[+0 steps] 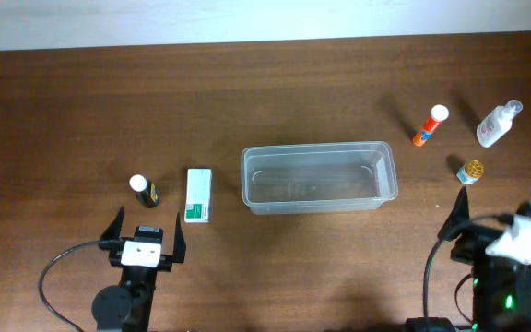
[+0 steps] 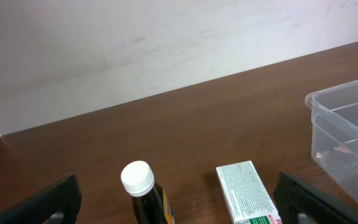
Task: Pack container
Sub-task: 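Move right gripper over the gold-lidded jar and lower around it, then close right gripper on the jar and lift it, then carry the jar over the clear container and lower it inside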
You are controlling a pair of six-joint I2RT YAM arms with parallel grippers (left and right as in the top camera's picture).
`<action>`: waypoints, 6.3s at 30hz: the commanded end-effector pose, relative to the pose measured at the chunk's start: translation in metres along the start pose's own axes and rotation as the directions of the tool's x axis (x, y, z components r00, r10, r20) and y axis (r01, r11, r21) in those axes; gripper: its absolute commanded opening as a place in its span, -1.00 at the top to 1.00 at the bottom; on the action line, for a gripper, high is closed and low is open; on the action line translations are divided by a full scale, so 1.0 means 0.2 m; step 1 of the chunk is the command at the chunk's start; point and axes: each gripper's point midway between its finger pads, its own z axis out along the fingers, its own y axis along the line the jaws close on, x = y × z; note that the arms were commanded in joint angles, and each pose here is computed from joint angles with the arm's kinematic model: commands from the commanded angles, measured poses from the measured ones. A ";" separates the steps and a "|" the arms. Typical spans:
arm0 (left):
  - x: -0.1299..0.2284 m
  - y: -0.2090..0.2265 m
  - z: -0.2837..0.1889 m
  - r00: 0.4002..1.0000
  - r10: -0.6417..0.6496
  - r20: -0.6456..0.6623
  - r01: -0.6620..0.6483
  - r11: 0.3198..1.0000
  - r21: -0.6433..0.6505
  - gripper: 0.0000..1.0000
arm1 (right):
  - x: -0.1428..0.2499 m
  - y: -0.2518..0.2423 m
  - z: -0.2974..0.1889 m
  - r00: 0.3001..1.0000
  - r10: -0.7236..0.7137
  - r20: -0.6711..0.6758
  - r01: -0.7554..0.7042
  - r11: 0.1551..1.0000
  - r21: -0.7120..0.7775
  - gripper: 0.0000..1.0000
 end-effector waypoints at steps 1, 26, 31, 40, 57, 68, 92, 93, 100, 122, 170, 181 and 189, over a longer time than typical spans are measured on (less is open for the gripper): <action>-0.01 -0.02 0.00 1.000 0.005 0.004 -0.005 1.000 0.023 -0.99 | -0.05 0.00 0.08 0.989 -0.059 -0.133 0.063 0.998 0.027 -0.97; -0.01 -0.02 0.00 1.000 0.005 0.004 -0.005 1.000 0.023 -0.99 | 0.35 -0.31 0.70 0.604 0.390 -0.695 -0.274 0.920 0.279 -0.97; -0.01 -0.02 0.00 1.000 0.005 0.004 -0.005 1.000 0.023 -0.99 | 0.60 -0.32 0.86 0.461 0.457 -0.761 -0.292 0.888 0.357 -0.97; -0.01 -0.02 0.00 1.000 0.005 0.004 -0.005 1.000 0.023 -0.99 | 0.91 -0.33 1.07 0.295 0.633 -0.716 -0.340 0.770 0.540 -0.97; -0.01 -0.02 0.00 1.000 0.005 0.004 -0.005 1.000 0.023 -0.99 | 1.01 -0.40 1.24 0.353 0.649 -0.674 -0.328 0.761 0.560 -0.98; -0.01 -0.02 0.00 1.000 0.005 0.004 -0.005 1.000 0.023 -0.99 | 1.15 -0.40 1.26 0.311 0.648 -0.695 -0.292 0.761 0.579 -0.99; -0.01 -0.02 0.00 1.000 0.005 0.004 -0.005 1.000 0.023 -0.99 | 1.28 -0.39 1.29 0.277 0.648 -0.710 -0.275 0.761 0.587 -0.37; -0.01 -0.02 0.00 1.000 0.005 0.004 -0.005 1.000 0.023 -0.99 | 1.28 -0.39 1.29 0.277 0.648 -0.709 -0.275 0.761 0.588 -0.34; -0.01 -0.02 0.00 1.000 0.005 0.004 -0.005 1.000 0.023 -0.99 | 1.28 -0.39 1.29 0.277 0.648 -0.710 -0.275 0.761 0.587 -0.04; -0.01 -0.02 0.00 1.000 0.005 0.004 -0.005 1.000 0.023 -0.99 | 1.29 -0.38 1.25 0.248 0.647 -0.721 -0.261 0.761 0.593 0.20; -0.01 -0.02 0.00 1.000 0.005 0.004 -0.005 1.000 0.023 -0.99 | 0.16 0.52 0.56 0.622 0.233 -0.748 -0.421 0.904 -0.068 0.34; -0.01 -0.02 0.00 1.000 0.005 0.004 -0.005 1.000 0.023 -0.99 | 0.57 1.03 0.56 0.453 -0.079 -0.888 -0.305 0.922 -0.238 0.35; 0.00 -0.02 0.00 1.000 0.005 0.004 -0.005 1.000 0.023 -0.99 | 0.95 1.20 0.60 0.313 -0.202 -0.928 -0.176 0.948 -0.266 0.34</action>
